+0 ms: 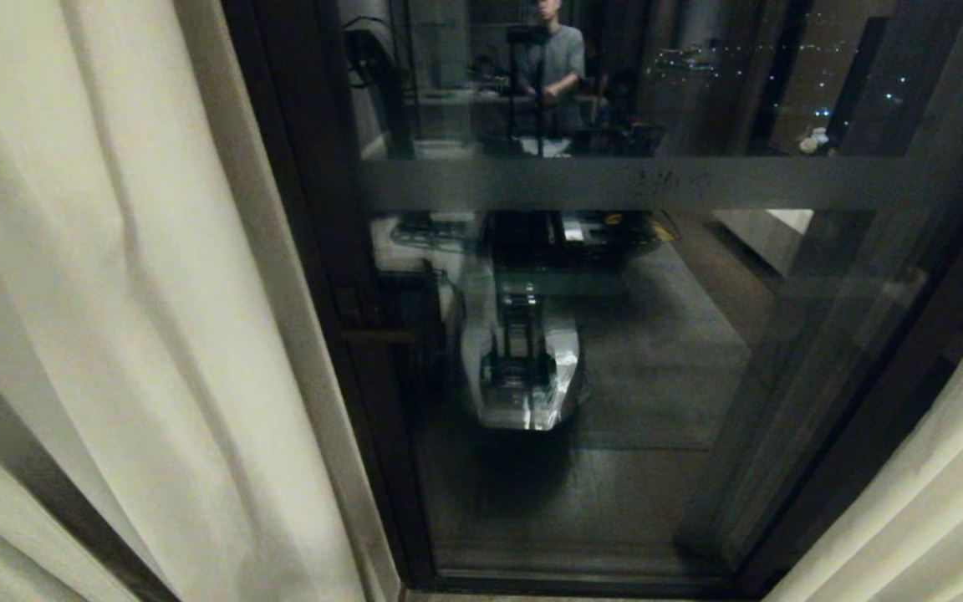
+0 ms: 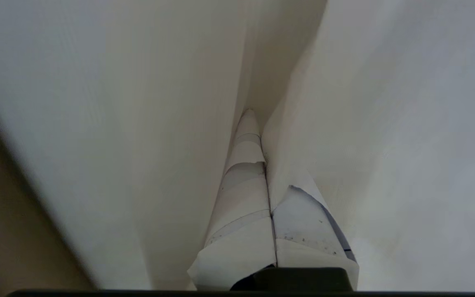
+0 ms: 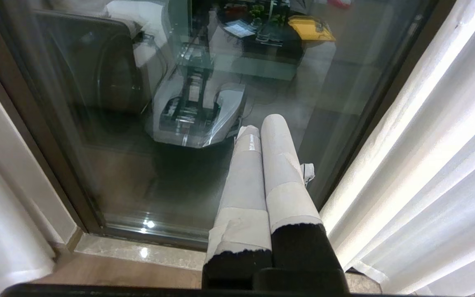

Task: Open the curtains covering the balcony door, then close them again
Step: Pull the inner curtains open on both sides

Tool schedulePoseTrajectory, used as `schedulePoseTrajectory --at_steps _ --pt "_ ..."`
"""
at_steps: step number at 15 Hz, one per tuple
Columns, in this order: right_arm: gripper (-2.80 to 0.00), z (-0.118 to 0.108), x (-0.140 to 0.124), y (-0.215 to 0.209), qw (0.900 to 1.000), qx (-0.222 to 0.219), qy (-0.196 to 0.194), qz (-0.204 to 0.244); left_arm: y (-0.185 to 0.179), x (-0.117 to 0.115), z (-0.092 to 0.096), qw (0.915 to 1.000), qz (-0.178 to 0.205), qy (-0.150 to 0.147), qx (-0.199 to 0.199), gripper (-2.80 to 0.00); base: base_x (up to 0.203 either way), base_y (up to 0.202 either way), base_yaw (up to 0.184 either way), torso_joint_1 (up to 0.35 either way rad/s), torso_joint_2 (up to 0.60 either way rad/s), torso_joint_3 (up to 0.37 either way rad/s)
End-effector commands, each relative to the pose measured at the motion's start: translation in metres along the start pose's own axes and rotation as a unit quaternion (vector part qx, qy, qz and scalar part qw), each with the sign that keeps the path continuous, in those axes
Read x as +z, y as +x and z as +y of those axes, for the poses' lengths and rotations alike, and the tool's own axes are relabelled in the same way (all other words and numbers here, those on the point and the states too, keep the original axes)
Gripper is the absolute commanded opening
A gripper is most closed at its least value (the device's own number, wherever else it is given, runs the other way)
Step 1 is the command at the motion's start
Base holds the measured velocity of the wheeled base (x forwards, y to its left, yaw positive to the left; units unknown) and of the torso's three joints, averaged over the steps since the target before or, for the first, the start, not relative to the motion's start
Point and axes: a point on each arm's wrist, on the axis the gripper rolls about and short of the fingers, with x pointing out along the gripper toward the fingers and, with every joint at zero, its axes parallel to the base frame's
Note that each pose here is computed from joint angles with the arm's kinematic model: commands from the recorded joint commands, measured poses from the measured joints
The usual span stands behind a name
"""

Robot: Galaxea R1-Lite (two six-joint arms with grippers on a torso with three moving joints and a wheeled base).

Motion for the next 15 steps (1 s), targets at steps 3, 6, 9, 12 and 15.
schedulePoseTrajectory --at_steps 3,6,9,12,15 --pt "-2.8 0.0 0.0 0.0 1.0 0.0 0.0 0.001 0.011 -0.03 0.07 0.9994 0.02 -0.02 0.018 -2.8 0.0 0.0 0.0 0.0 0.0 0.0" --pt "-2.8 0.0 0.0 0.0 1.0 0.0 -0.001 0.001 0.015 -0.036 0.11 0.9986 0.005 -0.028 0.045 -2.8 0.0 0.0 0.0 0.0 0.0 0.0" --pt "-2.8 0.0 0.0 0.0 1.0 0.001 -0.001 0.001 0.014 -0.048 0.149 0.9981 0.005 -0.032 0.053 -2.8 0.0 0.0 0.0 0.0 0.0 0.0" --pt "-2.8 0.0 0.0 0.0 1.0 0.001 0.0 0.001 0.012 -0.062 0.167 0.9978 0.014 -0.037 0.054 -2.8 0.0 0.0 0.0 0.0 0.0 0.0" --pt "-2.8 0.0 0.0 0.0 1.0 0.001 0.0 0.001 0.013 -0.066 0.171 0.998 0.012 -0.034 0.051 -2.8 0.0 0.0 0.0 0.0 0.0 0.0"
